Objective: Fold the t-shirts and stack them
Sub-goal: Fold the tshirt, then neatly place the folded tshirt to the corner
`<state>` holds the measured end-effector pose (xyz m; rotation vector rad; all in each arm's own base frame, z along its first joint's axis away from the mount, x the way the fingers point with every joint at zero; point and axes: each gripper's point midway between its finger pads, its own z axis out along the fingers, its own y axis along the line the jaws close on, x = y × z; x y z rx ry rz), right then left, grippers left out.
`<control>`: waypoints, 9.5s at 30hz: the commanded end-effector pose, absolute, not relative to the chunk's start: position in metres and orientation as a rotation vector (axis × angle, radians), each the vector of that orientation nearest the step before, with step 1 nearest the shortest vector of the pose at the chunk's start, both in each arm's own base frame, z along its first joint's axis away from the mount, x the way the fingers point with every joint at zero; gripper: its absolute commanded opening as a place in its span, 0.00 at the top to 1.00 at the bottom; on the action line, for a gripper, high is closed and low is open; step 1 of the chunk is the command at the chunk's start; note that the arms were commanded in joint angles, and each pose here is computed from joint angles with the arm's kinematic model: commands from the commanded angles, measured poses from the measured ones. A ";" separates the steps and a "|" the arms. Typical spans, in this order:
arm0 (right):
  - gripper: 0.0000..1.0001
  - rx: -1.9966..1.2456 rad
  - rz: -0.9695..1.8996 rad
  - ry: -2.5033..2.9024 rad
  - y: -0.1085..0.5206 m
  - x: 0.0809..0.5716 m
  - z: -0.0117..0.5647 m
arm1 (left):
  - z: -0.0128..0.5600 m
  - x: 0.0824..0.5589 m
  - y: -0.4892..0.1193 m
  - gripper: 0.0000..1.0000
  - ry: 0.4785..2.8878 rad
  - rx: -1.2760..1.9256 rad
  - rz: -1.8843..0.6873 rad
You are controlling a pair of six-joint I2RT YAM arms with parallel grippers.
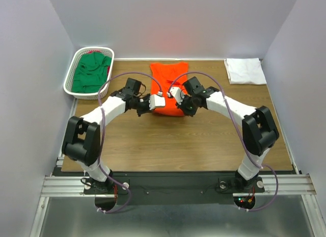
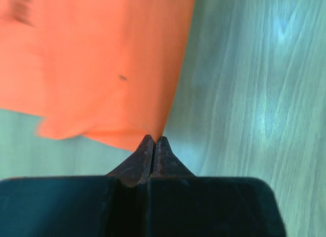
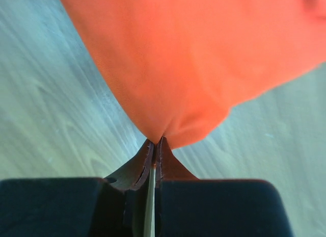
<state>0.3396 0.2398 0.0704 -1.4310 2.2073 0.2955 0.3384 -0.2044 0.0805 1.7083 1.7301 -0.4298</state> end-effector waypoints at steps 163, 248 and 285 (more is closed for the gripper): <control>0.59 -0.544 1.458 2.472 0.263 0.301 0.129 | 0.101 0.279 -0.159 0.51 2.218 0.766 -1.378; 0.99 -0.035 0.852 2.162 0.191 0.514 0.118 | 0.174 0.327 -0.306 0.64 1.782 1.263 -0.592; 0.99 -0.434 0.072 1.832 -0.025 0.638 0.279 | 0.188 0.324 -0.261 0.47 1.875 1.146 -0.618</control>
